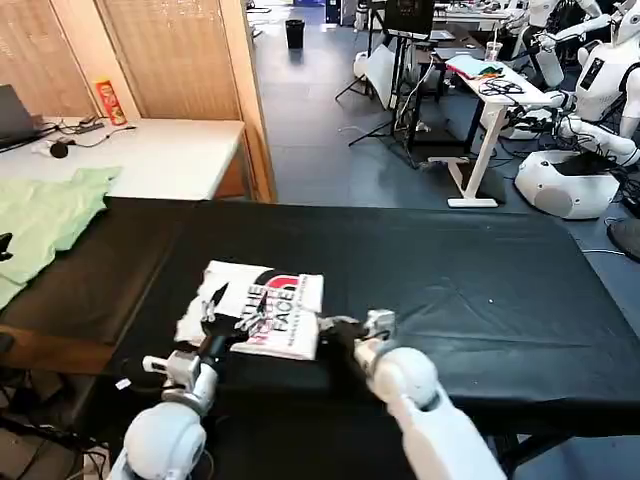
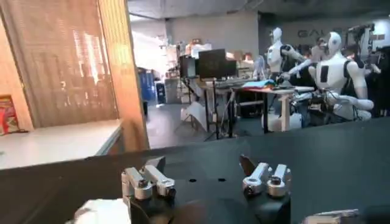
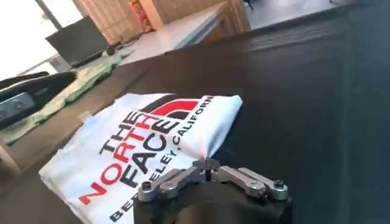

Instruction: Fold and organize the clothes.

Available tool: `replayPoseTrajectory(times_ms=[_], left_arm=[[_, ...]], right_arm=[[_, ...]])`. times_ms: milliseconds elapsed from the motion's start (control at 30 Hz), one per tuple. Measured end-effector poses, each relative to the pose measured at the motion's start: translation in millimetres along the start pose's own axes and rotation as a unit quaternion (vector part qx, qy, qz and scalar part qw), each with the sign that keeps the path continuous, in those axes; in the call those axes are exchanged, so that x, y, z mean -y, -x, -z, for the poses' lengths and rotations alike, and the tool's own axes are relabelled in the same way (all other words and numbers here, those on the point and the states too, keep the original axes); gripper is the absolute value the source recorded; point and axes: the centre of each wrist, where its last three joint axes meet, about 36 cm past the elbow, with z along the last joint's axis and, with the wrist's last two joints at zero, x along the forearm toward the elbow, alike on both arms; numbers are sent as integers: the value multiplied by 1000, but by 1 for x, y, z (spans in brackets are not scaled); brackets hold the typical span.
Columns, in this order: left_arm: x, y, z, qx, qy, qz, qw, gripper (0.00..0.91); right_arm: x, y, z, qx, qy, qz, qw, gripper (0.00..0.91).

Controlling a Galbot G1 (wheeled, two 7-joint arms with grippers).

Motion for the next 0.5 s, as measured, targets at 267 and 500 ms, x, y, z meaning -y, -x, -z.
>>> replayPoseTrajectory(times_ms=[267,500], left_arm=[[-3,2,-5,-11,-3,2,1000,878],[-9,-3,-10,-7,-36,8,999,878]], right_arm=[[54,-60,11,13,-79,-40,996,878],[53,-89,6,50,-197,-61,977,878]])
